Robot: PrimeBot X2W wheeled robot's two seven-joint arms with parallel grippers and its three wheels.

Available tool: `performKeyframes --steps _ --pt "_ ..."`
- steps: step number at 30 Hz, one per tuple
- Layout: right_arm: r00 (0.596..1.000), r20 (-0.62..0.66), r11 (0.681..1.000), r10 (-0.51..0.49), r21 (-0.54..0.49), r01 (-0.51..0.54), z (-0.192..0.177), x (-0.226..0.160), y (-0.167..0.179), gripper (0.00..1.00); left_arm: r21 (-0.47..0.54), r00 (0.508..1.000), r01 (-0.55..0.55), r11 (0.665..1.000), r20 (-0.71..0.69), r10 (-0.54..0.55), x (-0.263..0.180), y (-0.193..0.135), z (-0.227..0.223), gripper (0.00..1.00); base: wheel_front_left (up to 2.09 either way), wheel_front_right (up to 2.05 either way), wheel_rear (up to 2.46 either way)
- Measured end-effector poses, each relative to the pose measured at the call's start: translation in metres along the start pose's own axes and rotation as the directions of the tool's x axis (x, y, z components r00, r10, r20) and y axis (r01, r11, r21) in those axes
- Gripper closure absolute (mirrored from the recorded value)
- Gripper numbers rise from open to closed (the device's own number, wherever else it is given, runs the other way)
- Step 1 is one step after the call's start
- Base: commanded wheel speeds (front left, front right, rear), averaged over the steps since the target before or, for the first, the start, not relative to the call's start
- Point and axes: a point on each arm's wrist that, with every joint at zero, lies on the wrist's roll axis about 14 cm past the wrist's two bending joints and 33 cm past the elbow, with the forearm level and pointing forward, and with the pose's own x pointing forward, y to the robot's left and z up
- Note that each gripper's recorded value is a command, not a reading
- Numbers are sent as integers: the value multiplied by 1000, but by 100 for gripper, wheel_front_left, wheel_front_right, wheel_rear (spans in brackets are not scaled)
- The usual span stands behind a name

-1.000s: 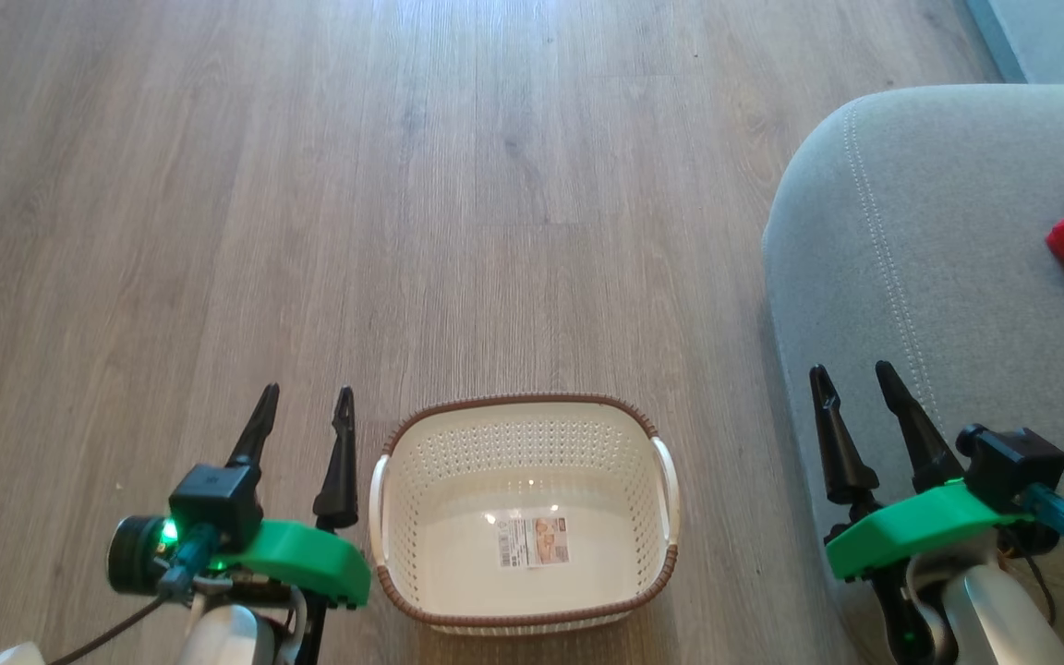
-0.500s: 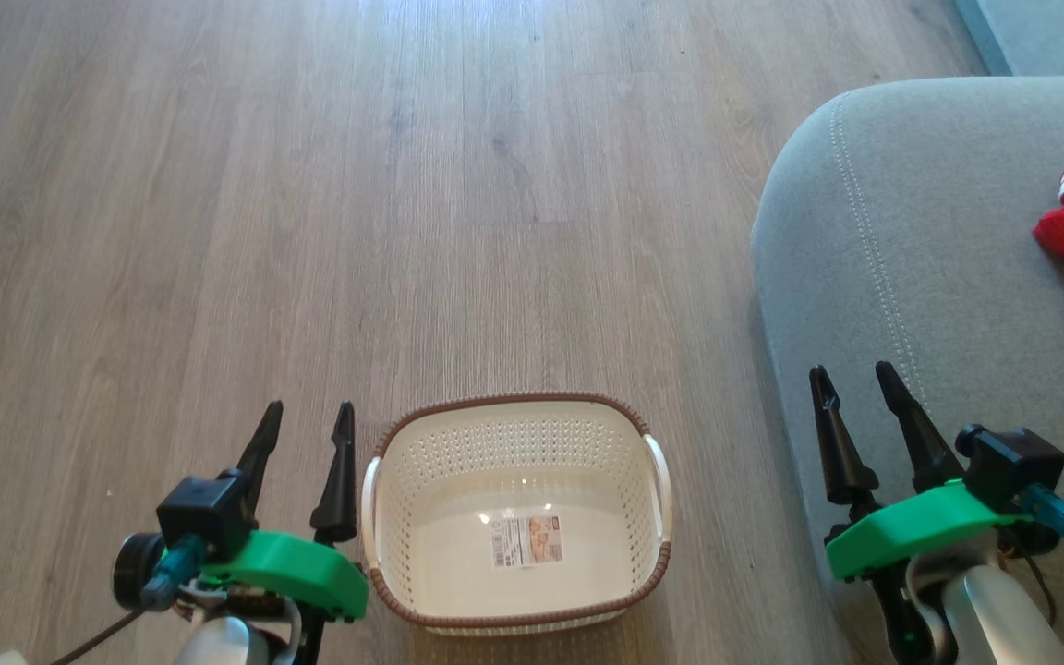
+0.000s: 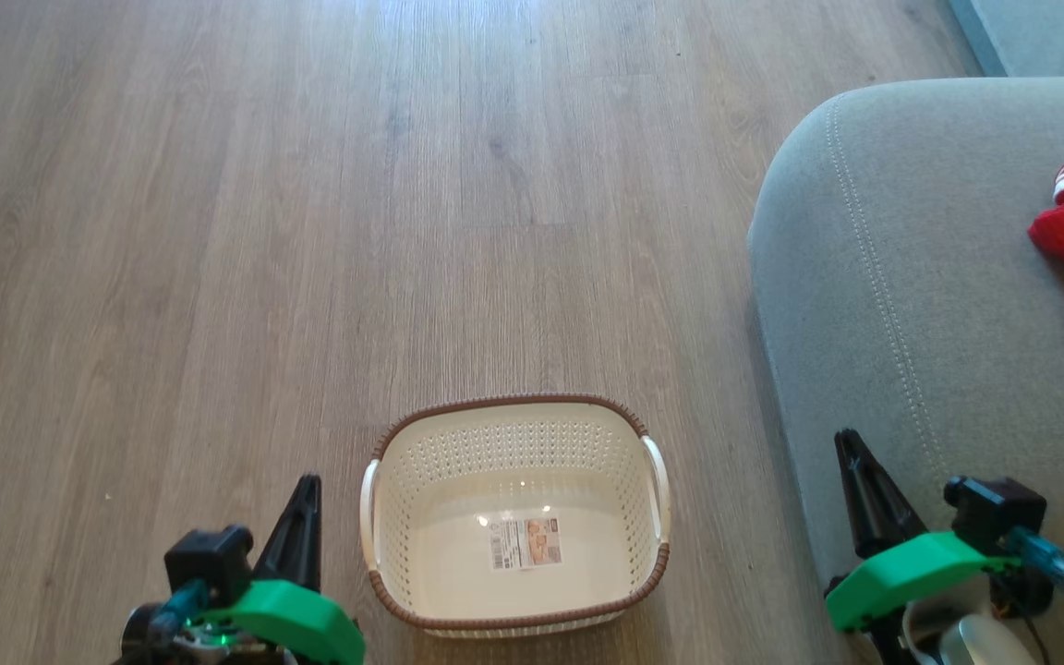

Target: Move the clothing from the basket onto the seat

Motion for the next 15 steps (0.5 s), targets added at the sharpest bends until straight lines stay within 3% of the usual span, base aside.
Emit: performKeyframes --steps 15 --pt "999 -13 988 -46 150 47 -1 -1 -7 100 -160 999 -36 986 -42 30 -1 7 -5 100 0 0 0"
